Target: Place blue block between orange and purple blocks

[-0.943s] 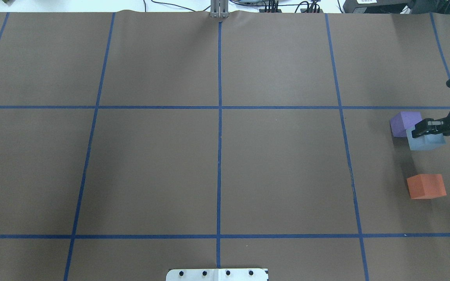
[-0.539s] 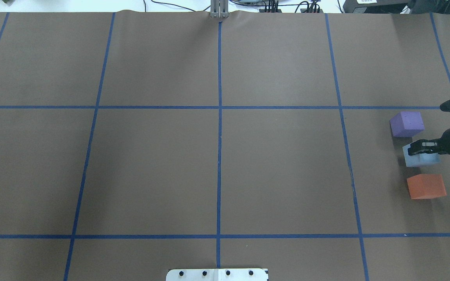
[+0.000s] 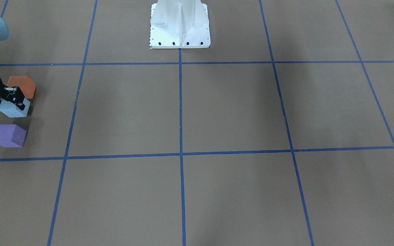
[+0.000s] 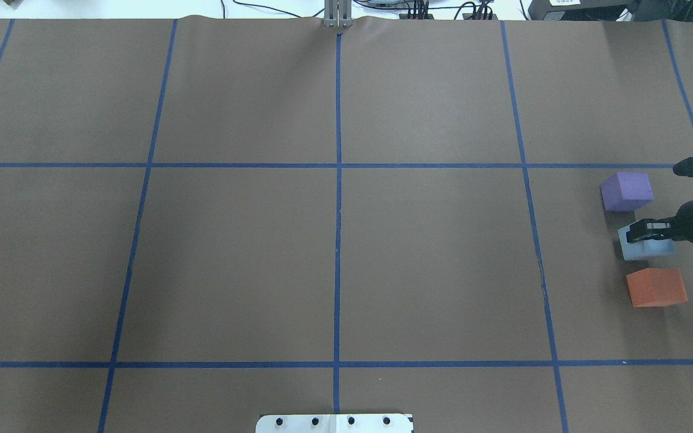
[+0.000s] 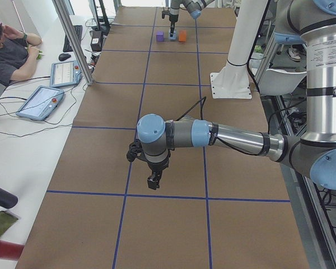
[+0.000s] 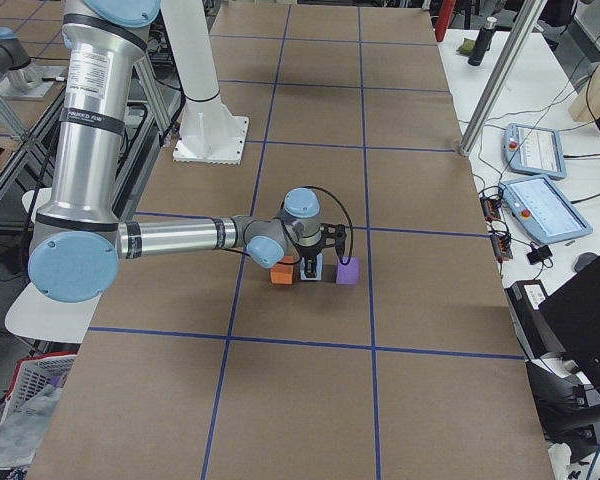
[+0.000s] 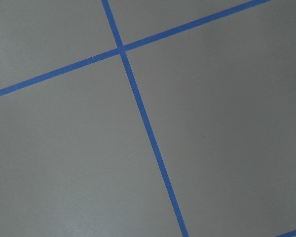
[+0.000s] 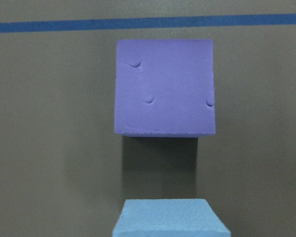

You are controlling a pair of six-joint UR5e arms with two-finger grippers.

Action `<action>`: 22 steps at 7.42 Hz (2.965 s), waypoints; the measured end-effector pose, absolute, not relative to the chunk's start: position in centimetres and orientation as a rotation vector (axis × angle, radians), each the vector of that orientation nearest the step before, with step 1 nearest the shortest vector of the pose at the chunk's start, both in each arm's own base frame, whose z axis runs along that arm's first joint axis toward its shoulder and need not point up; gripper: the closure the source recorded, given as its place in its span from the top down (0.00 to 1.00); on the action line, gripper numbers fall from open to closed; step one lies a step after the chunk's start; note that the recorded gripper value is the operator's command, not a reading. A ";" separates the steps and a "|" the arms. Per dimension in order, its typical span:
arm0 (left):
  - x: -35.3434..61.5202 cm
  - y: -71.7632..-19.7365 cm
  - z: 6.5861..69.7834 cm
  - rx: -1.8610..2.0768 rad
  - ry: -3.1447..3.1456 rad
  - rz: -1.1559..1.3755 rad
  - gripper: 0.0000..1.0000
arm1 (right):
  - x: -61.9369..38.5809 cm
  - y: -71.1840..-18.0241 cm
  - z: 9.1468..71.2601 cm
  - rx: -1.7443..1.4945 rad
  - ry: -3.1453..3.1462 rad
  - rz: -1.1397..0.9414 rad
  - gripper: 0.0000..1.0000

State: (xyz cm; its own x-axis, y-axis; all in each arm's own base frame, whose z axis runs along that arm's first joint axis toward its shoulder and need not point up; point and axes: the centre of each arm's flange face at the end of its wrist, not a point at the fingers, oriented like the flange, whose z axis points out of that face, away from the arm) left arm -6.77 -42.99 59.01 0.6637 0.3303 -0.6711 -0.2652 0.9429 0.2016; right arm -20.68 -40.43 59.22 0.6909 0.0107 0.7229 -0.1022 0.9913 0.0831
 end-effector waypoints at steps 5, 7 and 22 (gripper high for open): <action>-6.8 -43.0 59.0 0.090 0.775 0.338 1.00 | -16.8 -41.5 57.4 0.145 -0.832 -0.006 1.00; -6.8 -43.0 59.0 0.089 0.775 0.338 1.00 | -8.4 -43.2 57.9 0.161 -0.788 -0.108 1.00; -7.2 -43.8 59.1 0.121 0.755 0.346 1.00 | 4.4 -43.1 57.2 0.080 -0.733 -0.227 1.00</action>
State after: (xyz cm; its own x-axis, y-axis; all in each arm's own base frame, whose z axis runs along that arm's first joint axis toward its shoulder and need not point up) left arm -7.21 -43.83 59.11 0.6746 0.3501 -0.6499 -0.2637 0.9366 0.2308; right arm 4.39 -43.06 57.22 0.7201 -0.2328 0.6536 0.1773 0.9725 0.1510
